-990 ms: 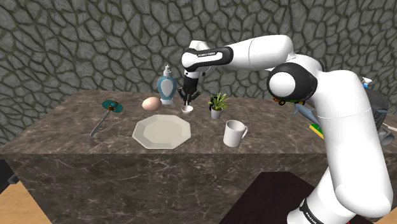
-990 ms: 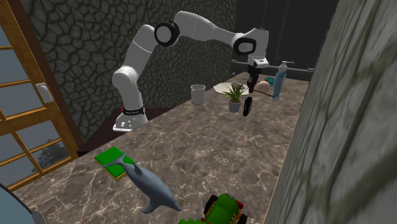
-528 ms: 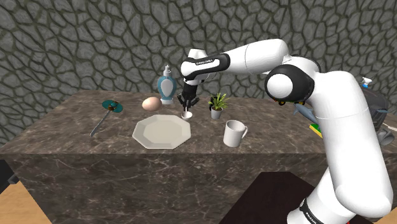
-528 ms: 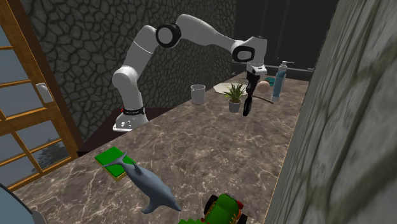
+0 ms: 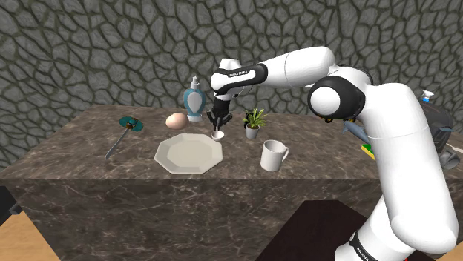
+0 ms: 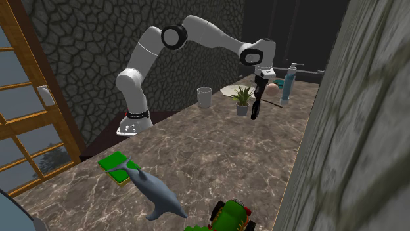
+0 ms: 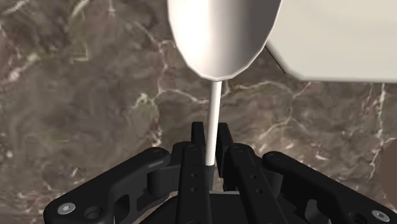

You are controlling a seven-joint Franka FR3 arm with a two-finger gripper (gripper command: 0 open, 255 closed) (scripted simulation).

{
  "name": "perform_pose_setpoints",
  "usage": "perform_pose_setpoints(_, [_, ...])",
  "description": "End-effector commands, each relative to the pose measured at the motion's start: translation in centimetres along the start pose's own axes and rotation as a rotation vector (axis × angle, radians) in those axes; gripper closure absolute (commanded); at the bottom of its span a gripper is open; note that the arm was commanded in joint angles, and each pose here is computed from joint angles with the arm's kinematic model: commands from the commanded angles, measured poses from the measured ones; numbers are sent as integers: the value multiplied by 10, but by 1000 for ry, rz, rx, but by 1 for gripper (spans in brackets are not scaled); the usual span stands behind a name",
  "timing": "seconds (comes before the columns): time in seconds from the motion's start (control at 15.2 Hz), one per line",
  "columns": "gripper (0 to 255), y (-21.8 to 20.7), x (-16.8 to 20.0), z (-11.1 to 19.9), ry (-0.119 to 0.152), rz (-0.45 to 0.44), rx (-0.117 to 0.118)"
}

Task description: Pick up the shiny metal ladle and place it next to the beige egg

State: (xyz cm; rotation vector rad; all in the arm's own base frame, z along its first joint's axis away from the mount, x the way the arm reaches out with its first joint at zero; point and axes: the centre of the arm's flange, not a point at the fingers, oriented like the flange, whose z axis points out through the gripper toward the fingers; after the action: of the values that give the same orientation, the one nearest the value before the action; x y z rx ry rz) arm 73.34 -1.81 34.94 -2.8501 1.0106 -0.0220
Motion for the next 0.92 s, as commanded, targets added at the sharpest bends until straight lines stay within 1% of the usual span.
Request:
perform_pose_setpoints(0.0, [0, 0, 0, 0, 0, 0, 0])
perform_pose_setpoints(0.33, [0, 0, 0, 0, 0, 0, 0])
perform_pose_setpoints(0.59, [0, 0, 0, -50, 0, 0, 0])
perform_pose_setpoints(0.86, [0, 0, 0, -50, 0, 0, 0])
